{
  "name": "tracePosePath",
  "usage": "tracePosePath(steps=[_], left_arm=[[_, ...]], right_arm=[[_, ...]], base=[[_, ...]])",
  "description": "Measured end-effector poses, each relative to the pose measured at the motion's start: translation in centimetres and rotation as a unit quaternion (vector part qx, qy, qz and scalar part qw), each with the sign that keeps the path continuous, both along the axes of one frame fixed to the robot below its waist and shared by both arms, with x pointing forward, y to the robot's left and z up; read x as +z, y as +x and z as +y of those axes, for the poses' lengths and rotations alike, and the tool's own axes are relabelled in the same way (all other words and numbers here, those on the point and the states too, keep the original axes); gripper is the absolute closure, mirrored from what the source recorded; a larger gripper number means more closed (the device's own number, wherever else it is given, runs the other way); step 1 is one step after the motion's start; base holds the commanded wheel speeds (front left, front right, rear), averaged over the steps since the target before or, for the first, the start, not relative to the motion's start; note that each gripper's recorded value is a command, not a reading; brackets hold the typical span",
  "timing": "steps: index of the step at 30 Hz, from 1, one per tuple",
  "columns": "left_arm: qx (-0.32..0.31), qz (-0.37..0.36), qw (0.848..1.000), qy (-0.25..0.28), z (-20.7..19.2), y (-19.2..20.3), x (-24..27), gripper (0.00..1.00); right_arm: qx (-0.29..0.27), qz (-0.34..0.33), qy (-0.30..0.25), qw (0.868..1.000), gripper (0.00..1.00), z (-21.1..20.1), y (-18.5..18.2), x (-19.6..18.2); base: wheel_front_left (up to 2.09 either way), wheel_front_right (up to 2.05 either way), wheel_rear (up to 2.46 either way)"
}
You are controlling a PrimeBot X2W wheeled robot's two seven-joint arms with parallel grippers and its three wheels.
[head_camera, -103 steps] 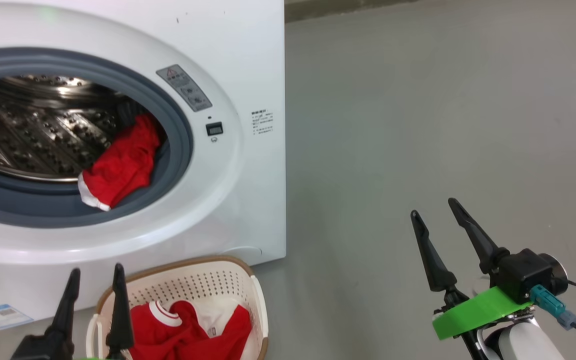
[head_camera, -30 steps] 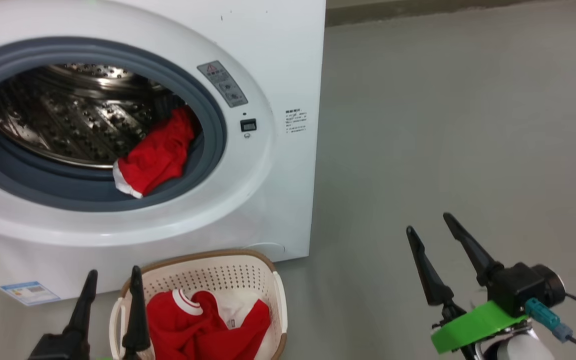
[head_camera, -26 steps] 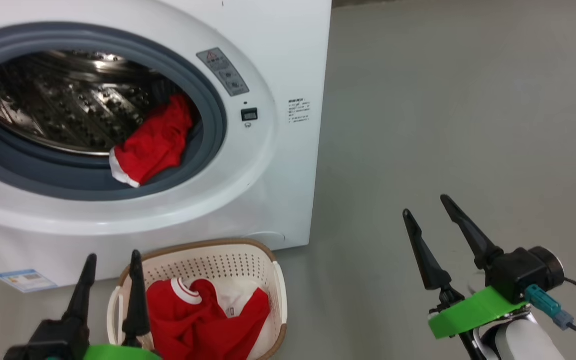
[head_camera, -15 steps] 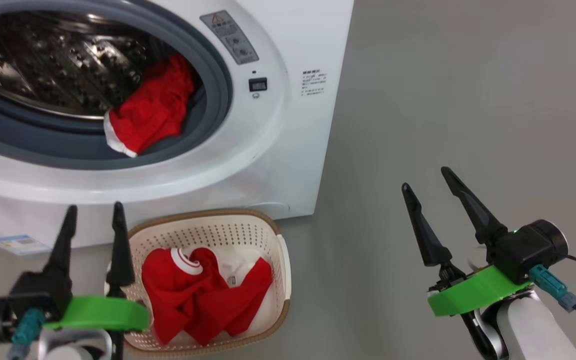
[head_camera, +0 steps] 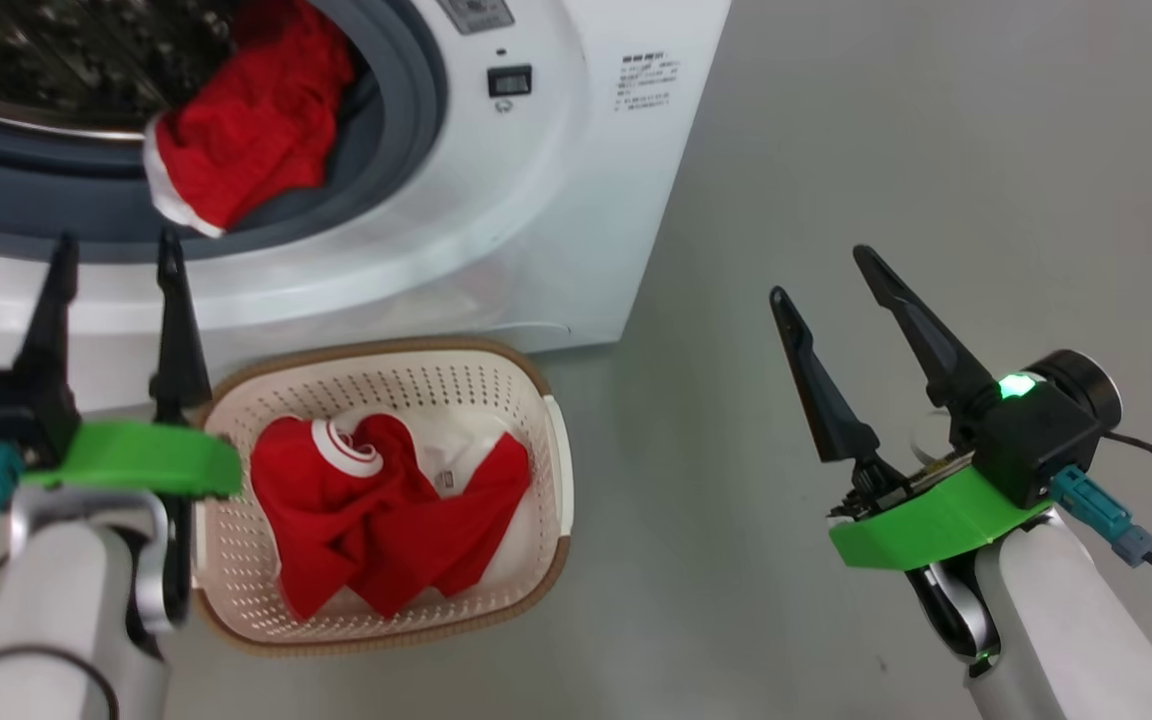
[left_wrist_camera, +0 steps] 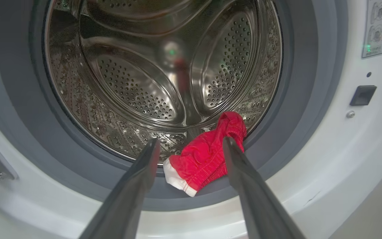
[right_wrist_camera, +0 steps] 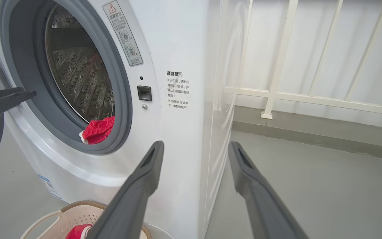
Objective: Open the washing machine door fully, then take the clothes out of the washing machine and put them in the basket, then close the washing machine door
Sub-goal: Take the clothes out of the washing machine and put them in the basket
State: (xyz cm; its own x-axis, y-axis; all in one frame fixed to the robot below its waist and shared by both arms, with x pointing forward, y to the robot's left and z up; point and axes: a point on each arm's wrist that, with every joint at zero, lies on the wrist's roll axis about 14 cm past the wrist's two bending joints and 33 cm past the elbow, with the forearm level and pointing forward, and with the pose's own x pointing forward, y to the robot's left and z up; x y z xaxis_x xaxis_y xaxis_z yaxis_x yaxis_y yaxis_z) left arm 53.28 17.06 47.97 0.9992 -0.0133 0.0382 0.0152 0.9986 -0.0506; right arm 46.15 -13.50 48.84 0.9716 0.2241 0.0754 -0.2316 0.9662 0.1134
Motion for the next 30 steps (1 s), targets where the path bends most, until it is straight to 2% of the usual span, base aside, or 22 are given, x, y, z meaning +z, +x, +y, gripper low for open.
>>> tracePosePath(steps=[17,23,24,30], left_arm=[[-0.01,0.002,1.0,-0.018,-1.2,9.8,-1.0,0.0],[-0.022,0.058,0.997,-0.055,-2.1,11.9,-3.1,0.0],[-0.024,0.081,0.993,-0.078,-2.3,12.5,-3.7,0.0],[-0.024,0.167,0.981,-0.093,-2.7,12.8,-6.2,0.0]], right_arm=[[-0.025,0.045,-0.005,0.999,0.0,-2.0,0.9,-3.9],[-0.031,0.048,-0.005,0.998,0.0,-2.5,1.5,-4.3],[-0.033,0.048,-0.007,0.998,0.0,-2.7,1.6,-4.3],[-0.036,0.049,-0.007,0.998,0.0,-2.9,1.6,-4.3]], base=[[0.0,0.0,0.0],[0.0,0.0,0.0],[0.0,0.0,0.0],[0.0,0.0,0.0]])
